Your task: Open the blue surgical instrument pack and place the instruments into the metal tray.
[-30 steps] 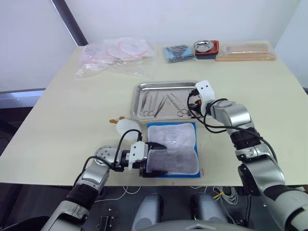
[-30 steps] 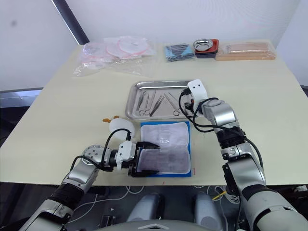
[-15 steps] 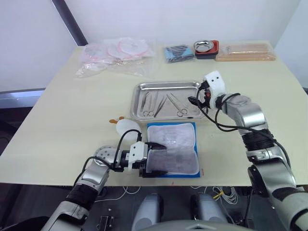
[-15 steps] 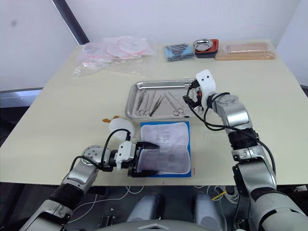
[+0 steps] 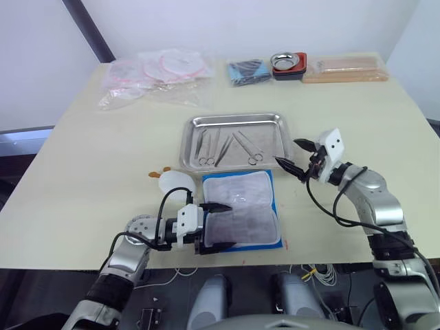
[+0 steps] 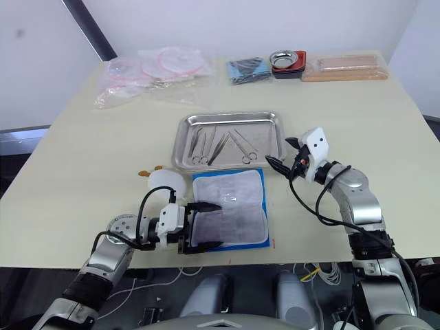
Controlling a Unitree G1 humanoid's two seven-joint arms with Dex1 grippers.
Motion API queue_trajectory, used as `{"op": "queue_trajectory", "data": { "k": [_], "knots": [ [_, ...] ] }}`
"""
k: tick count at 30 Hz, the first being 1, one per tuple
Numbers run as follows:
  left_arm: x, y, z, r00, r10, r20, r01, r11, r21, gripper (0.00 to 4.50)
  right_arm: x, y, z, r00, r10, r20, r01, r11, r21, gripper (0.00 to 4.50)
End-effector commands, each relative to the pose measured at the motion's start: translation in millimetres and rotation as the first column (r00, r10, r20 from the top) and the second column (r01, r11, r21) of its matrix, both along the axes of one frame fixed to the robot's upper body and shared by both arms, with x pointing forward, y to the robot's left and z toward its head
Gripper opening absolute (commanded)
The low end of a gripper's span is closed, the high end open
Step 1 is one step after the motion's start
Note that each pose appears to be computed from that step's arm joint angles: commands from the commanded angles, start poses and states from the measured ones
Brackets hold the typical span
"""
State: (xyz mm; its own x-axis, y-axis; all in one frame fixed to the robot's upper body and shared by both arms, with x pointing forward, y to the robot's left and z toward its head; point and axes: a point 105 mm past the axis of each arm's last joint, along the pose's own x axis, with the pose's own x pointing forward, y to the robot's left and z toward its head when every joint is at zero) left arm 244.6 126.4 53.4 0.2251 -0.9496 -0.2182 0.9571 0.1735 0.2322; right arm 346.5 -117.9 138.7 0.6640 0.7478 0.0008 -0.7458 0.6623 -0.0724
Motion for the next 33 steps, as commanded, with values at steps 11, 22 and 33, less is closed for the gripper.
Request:
{"op": "queue_trajectory", "data": {
  "k": [11,22,33],
  "knots": [
    [4,38,85,0.948,0.305,0.086,-0.275,0.926,-0.258,4.5,-28,-46,31,0.991,0.009,0.136,-0.028,0.99,0.138,4.47],
    [-14,125,80,0.667,0.744,-0.039,-0.726,0.638,-0.254,4.5,-63,-111,-7,0.998,-0.055,0.02,0.054,0.997,0.063,4.47],
    [-28,198,34,0.363,0.929,-0.072,-0.931,0.36,-0.058,4.5,-93,-162,-37,0.97,-0.241,-0.044,0.241,0.971,0.002,4.47]
  ]
}}
